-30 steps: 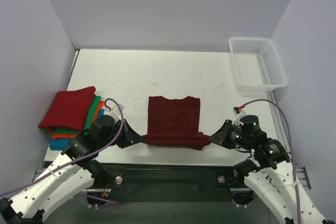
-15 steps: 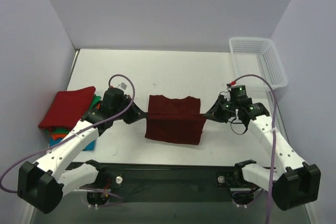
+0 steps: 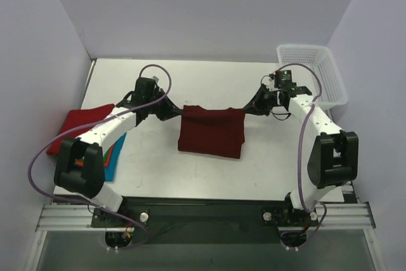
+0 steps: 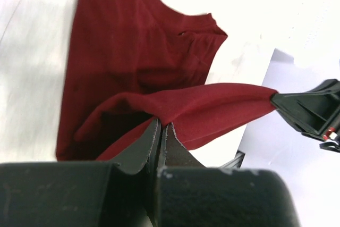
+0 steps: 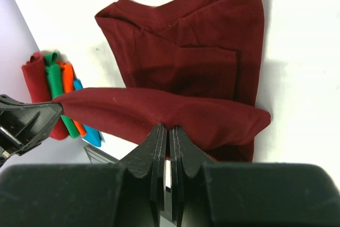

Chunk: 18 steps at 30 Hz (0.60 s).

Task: Fold and stack the t-shirts
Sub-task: Fold the long partially folded tshirt into a neat square

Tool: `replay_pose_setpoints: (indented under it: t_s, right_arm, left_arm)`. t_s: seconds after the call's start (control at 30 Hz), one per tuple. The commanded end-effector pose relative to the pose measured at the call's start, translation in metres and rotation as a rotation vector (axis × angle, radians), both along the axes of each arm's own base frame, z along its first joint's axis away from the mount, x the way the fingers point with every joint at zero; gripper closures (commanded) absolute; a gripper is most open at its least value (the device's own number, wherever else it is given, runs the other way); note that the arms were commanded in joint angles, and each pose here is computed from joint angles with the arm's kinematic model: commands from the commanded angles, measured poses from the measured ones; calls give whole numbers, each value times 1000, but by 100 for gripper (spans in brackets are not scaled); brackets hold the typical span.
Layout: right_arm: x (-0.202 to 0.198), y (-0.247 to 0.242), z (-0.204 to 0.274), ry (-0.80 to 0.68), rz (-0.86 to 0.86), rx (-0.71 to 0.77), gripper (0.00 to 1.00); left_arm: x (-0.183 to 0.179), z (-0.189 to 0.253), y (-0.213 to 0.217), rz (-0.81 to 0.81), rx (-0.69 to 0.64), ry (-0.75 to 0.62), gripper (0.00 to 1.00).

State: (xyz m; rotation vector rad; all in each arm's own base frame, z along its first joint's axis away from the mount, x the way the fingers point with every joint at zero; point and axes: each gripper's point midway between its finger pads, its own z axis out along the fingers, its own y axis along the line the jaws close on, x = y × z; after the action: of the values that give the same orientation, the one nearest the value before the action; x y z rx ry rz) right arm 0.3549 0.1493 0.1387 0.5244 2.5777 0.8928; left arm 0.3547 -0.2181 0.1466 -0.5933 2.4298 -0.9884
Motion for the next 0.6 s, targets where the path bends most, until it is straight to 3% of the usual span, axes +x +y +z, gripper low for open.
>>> replay_pose_setpoints:
  t_s: [0.0,0.43,0.57]
  right_arm:
    - [32,0,8,-19,8,43,100]
    - [113,5,-64,107,-8,80,100]
    - [134,7,-80,123,-25,87,100]
  left_arm:
    - [48,33,-13,-21,-40,-133,100]
    - [132,-38,-44,-70,-97,-55,100]
    - [152,-78,-54,-64,-105,15,100]
